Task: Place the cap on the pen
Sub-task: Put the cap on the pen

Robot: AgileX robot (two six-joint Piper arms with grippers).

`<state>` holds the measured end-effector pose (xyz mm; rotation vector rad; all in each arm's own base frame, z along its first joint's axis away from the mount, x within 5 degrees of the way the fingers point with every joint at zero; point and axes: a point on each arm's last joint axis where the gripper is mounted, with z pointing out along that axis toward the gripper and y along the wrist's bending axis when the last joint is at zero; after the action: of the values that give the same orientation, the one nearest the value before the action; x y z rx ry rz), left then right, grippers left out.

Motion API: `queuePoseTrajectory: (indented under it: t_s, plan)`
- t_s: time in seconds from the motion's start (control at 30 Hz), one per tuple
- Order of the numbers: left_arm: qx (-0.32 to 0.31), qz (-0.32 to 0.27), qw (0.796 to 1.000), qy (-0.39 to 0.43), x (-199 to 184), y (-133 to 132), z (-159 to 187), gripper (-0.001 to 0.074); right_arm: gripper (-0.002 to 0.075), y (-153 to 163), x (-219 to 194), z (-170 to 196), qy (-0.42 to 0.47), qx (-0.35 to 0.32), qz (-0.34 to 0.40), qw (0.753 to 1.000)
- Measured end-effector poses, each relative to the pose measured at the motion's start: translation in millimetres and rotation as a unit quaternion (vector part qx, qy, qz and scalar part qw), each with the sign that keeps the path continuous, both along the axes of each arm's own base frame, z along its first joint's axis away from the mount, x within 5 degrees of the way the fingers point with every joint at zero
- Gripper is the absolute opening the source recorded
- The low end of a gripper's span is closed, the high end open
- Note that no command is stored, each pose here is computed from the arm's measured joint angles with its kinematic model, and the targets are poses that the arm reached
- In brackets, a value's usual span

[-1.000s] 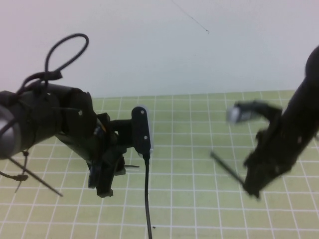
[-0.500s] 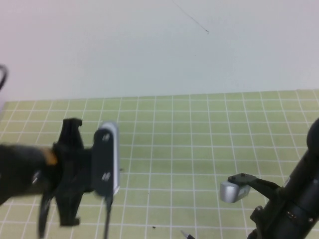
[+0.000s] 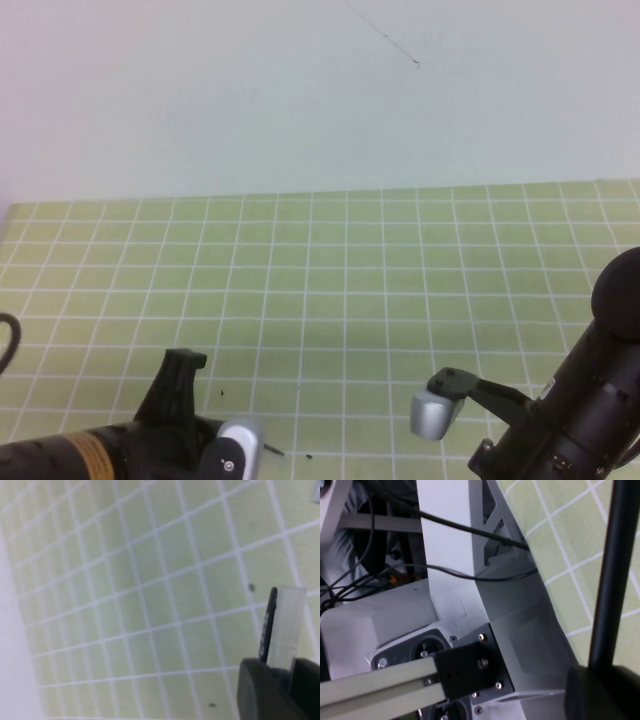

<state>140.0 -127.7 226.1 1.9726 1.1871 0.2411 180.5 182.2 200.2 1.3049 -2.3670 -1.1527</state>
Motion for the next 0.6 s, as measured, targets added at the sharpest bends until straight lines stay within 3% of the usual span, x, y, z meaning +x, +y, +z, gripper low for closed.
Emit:
queuePoseTrajectory:
  t_s: [0.6]
  plan:
    - [0.0, -0.032, 0.999, -0.001, -9.6, -8.1, -2.9, 0.0001, -0.0003, 0.2, 0.4, -0.6, -0.01, 0.003, 0.006, 1.0]
